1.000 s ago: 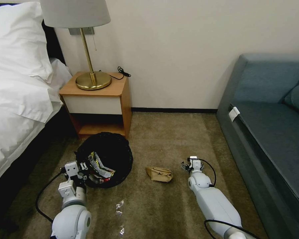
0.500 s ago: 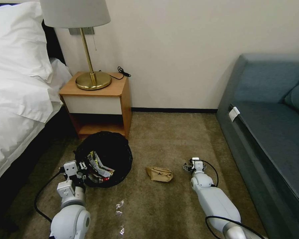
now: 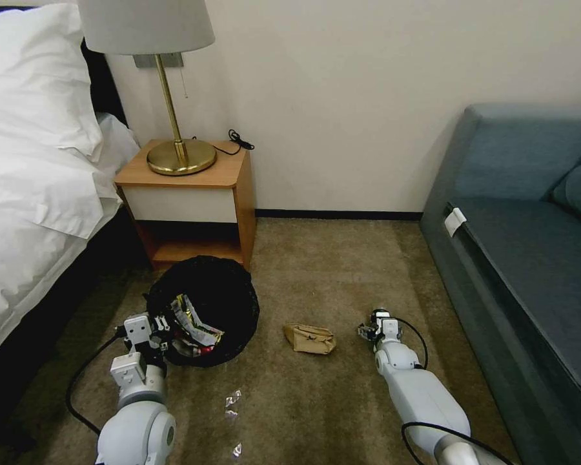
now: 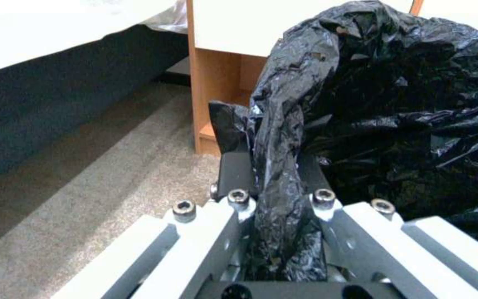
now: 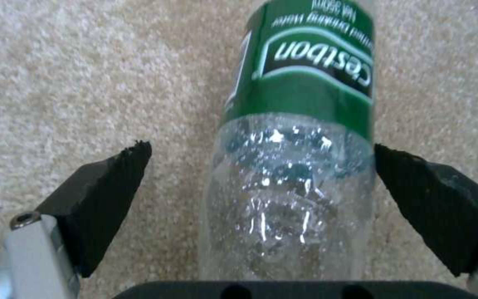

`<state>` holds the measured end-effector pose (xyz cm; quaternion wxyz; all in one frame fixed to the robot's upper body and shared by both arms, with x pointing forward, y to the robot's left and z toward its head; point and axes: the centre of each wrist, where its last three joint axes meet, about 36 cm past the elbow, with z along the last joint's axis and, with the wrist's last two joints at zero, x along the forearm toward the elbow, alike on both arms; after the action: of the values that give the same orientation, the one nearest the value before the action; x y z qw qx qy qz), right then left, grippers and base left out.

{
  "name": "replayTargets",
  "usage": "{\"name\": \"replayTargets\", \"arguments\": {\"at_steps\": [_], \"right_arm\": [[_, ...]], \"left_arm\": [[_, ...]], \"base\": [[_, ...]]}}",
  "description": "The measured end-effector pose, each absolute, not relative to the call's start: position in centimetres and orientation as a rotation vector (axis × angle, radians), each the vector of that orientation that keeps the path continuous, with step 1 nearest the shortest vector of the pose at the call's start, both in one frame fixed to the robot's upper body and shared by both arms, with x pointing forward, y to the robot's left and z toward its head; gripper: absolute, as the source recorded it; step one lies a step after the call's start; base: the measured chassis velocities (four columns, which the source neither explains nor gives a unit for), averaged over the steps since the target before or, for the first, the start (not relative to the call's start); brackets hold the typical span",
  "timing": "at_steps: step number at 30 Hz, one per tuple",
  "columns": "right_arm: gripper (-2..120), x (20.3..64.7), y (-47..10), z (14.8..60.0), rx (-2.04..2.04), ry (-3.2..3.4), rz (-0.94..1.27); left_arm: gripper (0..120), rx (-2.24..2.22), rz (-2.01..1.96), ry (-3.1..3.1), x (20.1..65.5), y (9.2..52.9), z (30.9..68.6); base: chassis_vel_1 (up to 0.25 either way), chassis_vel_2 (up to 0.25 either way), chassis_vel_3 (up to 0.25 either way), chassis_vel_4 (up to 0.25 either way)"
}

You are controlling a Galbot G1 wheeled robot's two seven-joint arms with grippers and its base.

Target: Pick up the trash bin, then pick up the garbage on the floor and place it into the trash bin.

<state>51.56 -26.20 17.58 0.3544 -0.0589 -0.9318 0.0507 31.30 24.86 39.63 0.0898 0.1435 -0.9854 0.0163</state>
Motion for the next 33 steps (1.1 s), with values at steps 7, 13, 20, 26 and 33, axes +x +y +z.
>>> {"name": "replayTargets", "arguments": {"at_steps": [7, 13, 20, 26, 33], "right_arm": [[100, 51.4, -26.4, 16.9, -0.146, -2.404, 0.127], [95, 51.6, -27.1, 16.5, -0.135, -2.406, 0.115], [69, 51.4, -27.7, 16.1, -0.133, -2.412, 0.113], [48, 51.1, -28.0, 15.9, -0.137, -2.415, 0.116], [30, 50.9, -28.3, 15.9, -0.143, -2.42, 0.121]], "left_arm": [[4, 0.426, 0.047, -2.934, 31.2, 24.9, 39.8], [4, 0.425, 0.044, -2.939, 31.2, 24.9, 40.0], [4, 0.426, 0.047, -2.941, 31.4, 24.9, 40.0], [4, 0.426, 0.047, -2.942, 31.3, 24.9, 40.1], [4, 0.425, 0.046, -2.944, 31.2, 24.9, 40.2]], "base": [[0.0, 0.0, 0.0, 0.0], [0.0, 0.0, 0.0, 0.0], [0.0, 0.0, 0.0, 0.0], [0.0, 0.0, 0.0, 0.0], [0.0, 0.0, 0.0, 0.0]]}}
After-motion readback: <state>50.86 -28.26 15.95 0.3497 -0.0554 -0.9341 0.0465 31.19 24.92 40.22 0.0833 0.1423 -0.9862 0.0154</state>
